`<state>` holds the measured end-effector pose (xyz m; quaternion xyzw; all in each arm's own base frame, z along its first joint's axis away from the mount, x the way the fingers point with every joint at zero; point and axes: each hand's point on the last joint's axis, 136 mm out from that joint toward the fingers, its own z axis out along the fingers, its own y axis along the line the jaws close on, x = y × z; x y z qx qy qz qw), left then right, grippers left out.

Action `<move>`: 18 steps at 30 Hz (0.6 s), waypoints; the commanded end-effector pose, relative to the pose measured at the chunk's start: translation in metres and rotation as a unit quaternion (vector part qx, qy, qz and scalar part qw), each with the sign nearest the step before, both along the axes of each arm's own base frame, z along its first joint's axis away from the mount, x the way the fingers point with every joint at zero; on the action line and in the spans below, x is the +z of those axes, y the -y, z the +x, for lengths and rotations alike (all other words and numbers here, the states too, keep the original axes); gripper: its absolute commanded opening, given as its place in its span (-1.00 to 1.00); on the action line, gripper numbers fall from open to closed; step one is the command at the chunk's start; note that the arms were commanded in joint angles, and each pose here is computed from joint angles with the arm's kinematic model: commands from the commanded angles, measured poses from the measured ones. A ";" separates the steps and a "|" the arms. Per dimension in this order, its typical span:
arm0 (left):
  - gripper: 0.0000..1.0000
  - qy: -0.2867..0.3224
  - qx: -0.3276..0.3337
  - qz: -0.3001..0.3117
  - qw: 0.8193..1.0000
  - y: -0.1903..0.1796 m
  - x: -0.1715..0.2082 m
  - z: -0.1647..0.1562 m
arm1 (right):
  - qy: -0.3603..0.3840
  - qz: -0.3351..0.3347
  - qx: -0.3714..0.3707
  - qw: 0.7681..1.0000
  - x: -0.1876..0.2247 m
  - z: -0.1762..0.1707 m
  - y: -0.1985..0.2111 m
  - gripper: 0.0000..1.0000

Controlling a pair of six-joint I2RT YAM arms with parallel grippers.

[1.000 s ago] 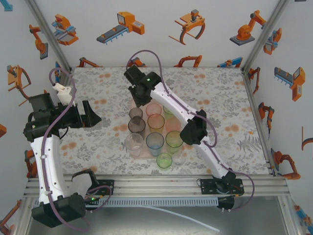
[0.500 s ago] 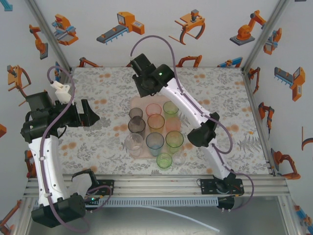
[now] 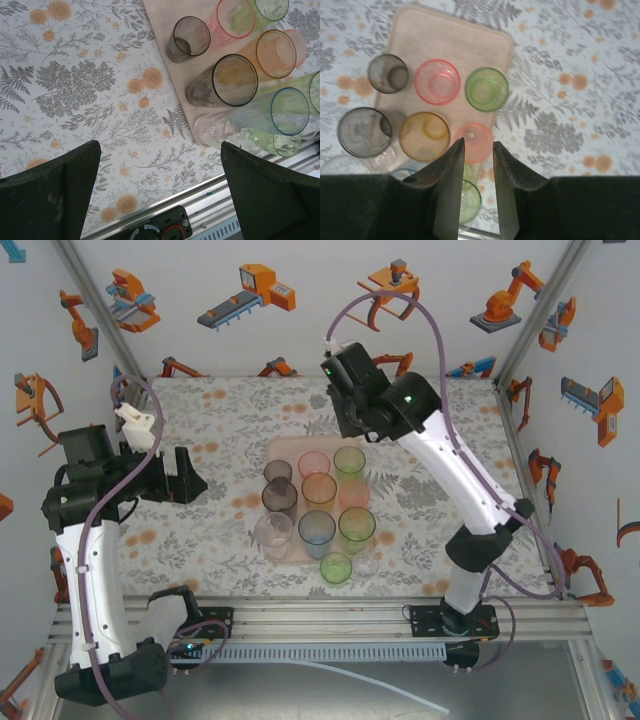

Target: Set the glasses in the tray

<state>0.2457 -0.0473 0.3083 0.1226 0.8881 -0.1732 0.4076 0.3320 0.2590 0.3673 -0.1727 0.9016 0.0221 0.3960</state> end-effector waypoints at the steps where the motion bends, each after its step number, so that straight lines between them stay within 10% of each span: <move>1: 0.94 0.004 -0.018 0.010 1.000 0.005 0.001 -0.011 | 0.016 -0.002 -0.058 0.998 0.014 -0.020 0.048 -0.37; 18: 0.94 -0.014 -0.091 -0.014 0.996 0.030 -0.007 -0.023 | -0.116 0.035 -0.138 0.983 -0.065 -0.112 0.120 -0.40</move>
